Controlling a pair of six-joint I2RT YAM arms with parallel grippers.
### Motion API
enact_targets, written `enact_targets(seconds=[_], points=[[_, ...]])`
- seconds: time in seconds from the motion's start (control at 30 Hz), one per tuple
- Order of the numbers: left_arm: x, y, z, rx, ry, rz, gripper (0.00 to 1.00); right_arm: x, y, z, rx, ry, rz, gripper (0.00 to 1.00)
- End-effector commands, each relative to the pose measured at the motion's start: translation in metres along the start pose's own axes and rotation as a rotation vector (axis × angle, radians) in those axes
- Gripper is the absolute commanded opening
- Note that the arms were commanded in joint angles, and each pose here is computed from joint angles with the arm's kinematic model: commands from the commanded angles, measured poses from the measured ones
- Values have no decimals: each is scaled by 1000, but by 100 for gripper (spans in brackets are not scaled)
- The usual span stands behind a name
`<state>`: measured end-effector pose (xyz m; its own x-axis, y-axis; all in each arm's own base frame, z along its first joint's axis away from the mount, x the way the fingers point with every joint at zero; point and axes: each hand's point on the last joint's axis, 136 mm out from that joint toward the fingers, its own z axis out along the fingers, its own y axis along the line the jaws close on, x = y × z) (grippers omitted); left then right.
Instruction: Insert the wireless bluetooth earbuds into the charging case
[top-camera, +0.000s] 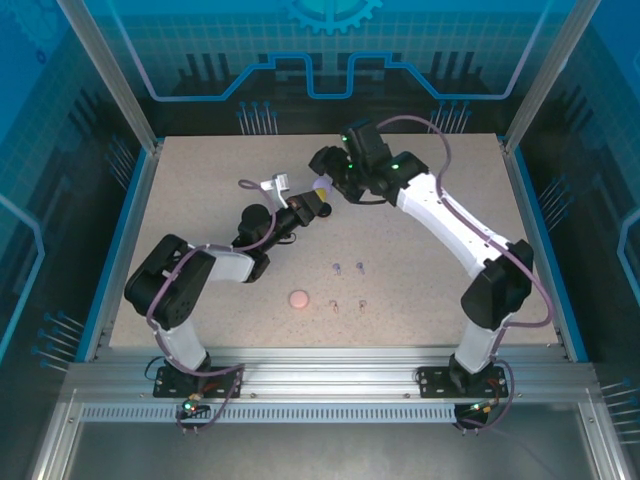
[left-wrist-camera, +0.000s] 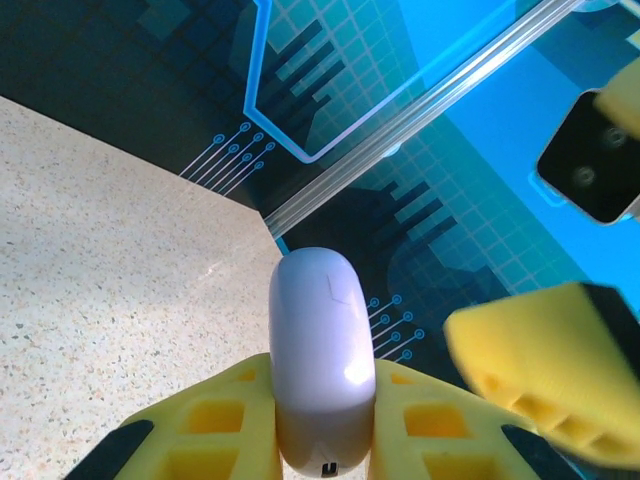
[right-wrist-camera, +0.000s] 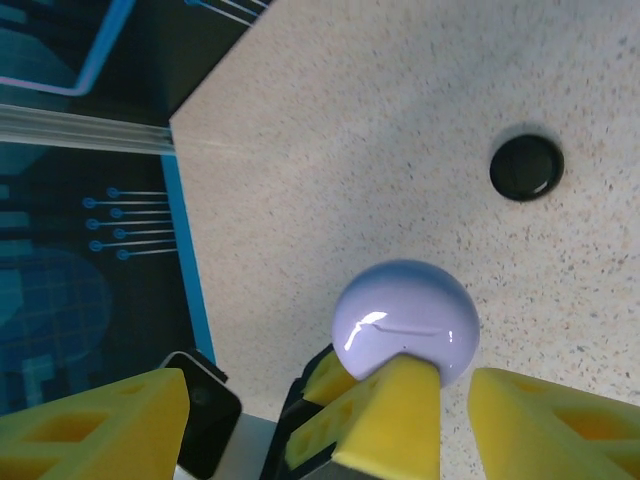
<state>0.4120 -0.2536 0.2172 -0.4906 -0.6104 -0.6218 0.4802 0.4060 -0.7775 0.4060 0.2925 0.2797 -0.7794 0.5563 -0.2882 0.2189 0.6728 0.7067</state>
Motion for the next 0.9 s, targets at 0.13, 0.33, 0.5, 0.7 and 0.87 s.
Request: enact_targets(seconds=[0.13,0.33,0.5,0.7,0.87], points=[[-11,-40,-3,93,93,50,3,-24,-10,-23,-51,-40,-194,75],[-5,-52,-6,142,243,76,3,-29,-18,-30,-140,-40,-396,75],[-6,-57,-8,178,323,89,2,-19,-5,-46,-291,-45,-622,75],[-7,-62,-9,209,392,88,2,-5,-4,-53,-396,-2,-764,74],[-10,-65,-9,210,405,98,1,2,-9,-44,-420,54,-774,72]])
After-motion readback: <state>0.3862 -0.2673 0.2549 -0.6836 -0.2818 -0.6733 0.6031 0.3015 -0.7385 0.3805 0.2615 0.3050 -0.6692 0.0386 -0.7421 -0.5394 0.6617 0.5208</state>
